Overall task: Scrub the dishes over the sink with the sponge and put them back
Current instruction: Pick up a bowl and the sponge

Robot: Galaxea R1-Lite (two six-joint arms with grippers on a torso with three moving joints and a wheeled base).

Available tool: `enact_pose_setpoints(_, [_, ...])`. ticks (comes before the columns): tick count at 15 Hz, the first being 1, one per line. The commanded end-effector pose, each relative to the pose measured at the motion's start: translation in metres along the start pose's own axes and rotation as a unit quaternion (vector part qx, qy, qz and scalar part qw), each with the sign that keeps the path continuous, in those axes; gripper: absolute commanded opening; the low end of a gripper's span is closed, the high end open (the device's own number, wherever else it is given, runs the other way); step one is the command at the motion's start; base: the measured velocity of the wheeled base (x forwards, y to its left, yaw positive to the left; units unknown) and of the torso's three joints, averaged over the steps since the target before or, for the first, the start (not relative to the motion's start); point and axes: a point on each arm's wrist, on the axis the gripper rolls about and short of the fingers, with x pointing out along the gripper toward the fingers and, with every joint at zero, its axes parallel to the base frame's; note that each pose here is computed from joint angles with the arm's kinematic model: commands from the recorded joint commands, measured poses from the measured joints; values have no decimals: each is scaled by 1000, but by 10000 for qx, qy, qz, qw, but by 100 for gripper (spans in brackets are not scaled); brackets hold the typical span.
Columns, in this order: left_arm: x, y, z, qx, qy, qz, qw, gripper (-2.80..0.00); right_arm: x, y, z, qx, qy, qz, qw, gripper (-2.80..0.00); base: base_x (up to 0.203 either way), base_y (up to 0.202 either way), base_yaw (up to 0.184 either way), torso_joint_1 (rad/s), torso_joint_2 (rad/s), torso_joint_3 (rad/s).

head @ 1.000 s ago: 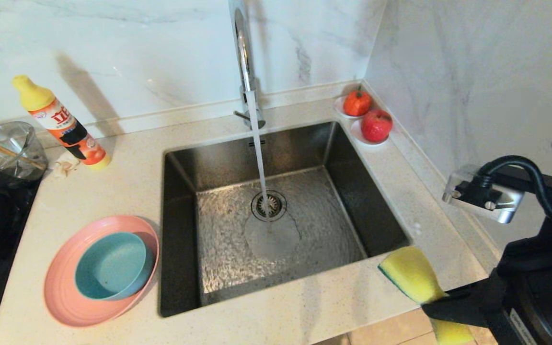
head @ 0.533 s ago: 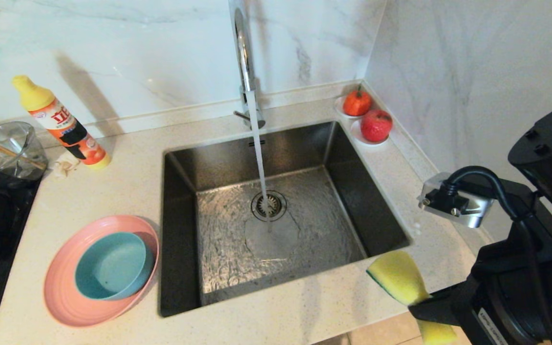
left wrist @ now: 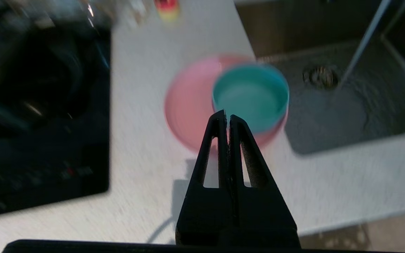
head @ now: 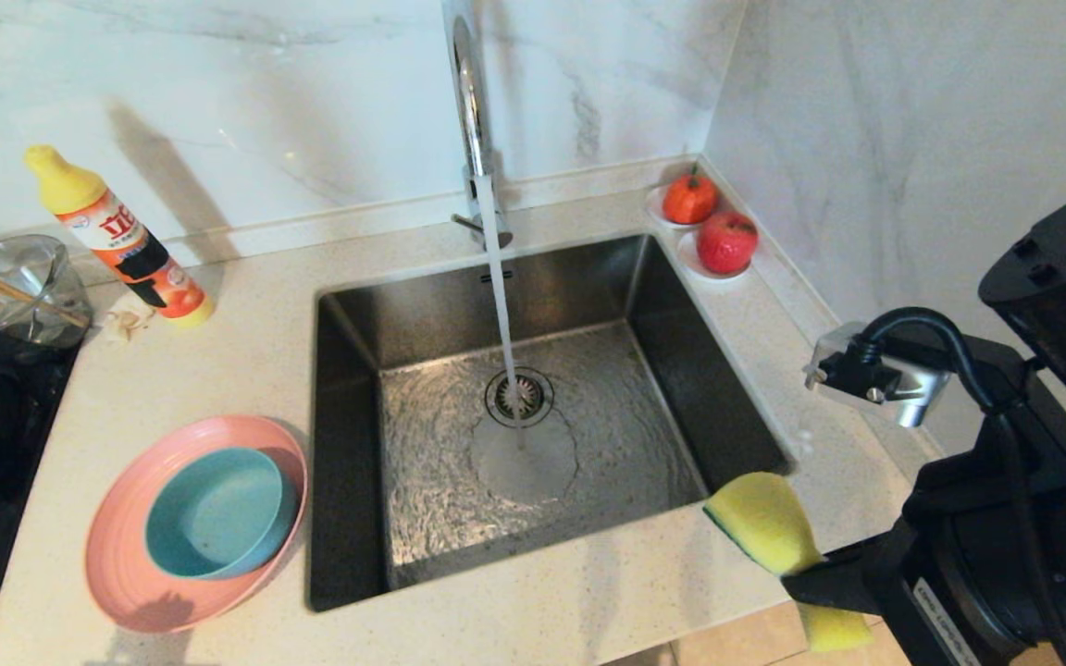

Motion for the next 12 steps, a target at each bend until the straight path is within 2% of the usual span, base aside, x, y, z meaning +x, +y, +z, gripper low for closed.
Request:
enact_pose_setpoints(1, [30, 2, 52, 39, 420, 35, 9991, -280, -2, 1, 3, -21, -95, 20, 10000, -280, 0, 0, 0, 0, 0, 0])
enact_pose_setpoints(4, [80, 4, 102, 125, 1177, 170, 9928, -280, -6, 3, 6, -60, -160, 49, 9998, -280, 0, 0, 0, 0, 0, 0])
enact_pose_setpoints(6, [124, 4, 130, 209, 1856, 257, 9821, -280, -8, 2, 6, -58, -216, 61, 9997, -280, 0, 0, 0, 0, 0, 0])
enact_pose_setpoints(7, [146, 3, 137, 254, 2254, 263, 9736, -280, -8, 3, 6, -56, -222, 62, 9997, -280, 0, 0, 0, 0, 0, 0])
enact_pose_setpoints(8, [169, 1, 138, 294, 2726, 257, 9613, -280, -7, 3, 6, -49, -217, 61, 9997, -280, 0, 0, 0, 0, 0, 0])
enact_pose_setpoints(10, [213, -3, 125, 339, 3556, 241, 9337, -280, -6, 3, 8, -41, -213, 68, 9997, -280, 0, 0, 0, 0, 0, 0])
enact_pose_setpoints(12, [243, -7, 110, 250, 4086, 289, 9119, -280, -5, 3, 8, -37, -217, 65, 9997, -280, 0, 0, 0, 0, 0, 0])
